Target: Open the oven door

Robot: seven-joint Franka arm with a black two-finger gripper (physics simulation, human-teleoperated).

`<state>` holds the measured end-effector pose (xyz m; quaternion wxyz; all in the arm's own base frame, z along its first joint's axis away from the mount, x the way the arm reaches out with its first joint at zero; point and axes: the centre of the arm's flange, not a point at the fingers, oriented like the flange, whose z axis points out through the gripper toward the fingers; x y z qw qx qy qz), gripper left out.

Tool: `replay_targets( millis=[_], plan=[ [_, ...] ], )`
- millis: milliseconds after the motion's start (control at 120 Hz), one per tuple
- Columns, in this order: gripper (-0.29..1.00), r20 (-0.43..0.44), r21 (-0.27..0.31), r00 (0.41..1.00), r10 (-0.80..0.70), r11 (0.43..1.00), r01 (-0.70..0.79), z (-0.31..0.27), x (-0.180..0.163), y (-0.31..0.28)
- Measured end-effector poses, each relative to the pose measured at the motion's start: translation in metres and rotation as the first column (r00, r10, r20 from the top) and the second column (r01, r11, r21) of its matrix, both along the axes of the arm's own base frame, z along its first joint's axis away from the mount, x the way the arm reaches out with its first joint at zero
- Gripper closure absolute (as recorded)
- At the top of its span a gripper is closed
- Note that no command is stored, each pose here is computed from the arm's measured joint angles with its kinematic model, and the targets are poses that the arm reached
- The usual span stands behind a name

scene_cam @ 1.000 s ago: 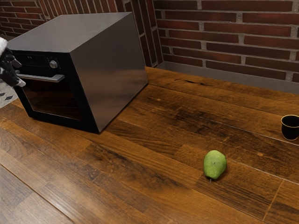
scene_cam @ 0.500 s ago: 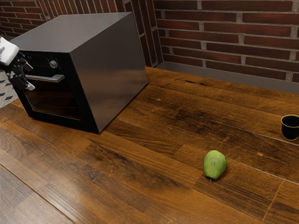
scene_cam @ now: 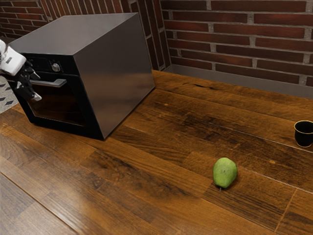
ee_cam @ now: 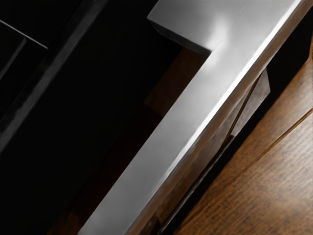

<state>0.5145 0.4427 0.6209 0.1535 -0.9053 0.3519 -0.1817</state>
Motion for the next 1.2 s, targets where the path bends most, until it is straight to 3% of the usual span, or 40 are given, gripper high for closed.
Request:
replay_targets(
  millis=[42,83,125,158,183,217,242,258,283,300,333,392,442,483,550,633,750,1200],
  plan=[
    [-0.01,-0.003,-0.017,1.000,-0.002,1.000,0.002,-0.003,-0.007,-0.004],
    [0.04,0.000,-0.063,1.000,-0.006,0.998,0.006,-0.006,-0.037,-0.022],
    [0.14,-0.009,-0.113,0.999,-0.039,0.993,0.038,-0.018,-0.093,-0.070],
    [0.11,-0.004,-0.121,0.995,-0.101,0.988,0.099,-0.024,-0.144,-0.132],
    [0.09,0.035,-0.052,0.980,-0.195,0.979,0.197,0.007,-0.179,-0.202],
    [0.07,0.090,0.156,0.940,-0.330,0.937,0.314,0.092,-0.213,-0.298],
    [0.06,0.170,0.297,0.908,-0.383,0.899,0.323,0.176,-0.243,-0.343],
    [0.06,0.231,0.336,0.888,-0.398,0.889,0.311,0.220,-0.259,-0.355],
    [0.05,0.295,0.345,0.865,-0.405,0.890,0.299,0.266,-0.265,-0.359],
    [0.05,0.317,0.329,0.859,-0.403,0.896,0.299,0.286,-0.254,-0.357],
    [0.04,0.296,0.249,0.870,-0.393,0.912,0.327,0.289,-0.200,-0.358],
    [0.03,0.145,0.117,0.917,-0.372,0.927,0.357,0.241,-0.098,-0.378],
    [0.02,0.024,-0.010,0.948,-0.318,0.948,0.318,0.186,-0.035,-0.376],
    [0.02,-0.053,-0.089,0.965,-0.257,0.964,0.252,0.153,-0.004,-0.367],
    [0.01,-0.164,-0.166,0.972,-0.168,0.976,0.141,0.108,0.028,-0.360],
    [0.01,-0.254,-0.207,0.964,-0.074,0.978,0.021,0.077,0.046,-0.356],
    [0.00,-0.310,-0.230,0.950,0.049,0.965,-0.125,0.066,0.048,-0.357],
    [0.00,-0.381,-0.250,0.849,0.365,0.844,-0.475,0.060,0.045,-0.356]
  ],
)
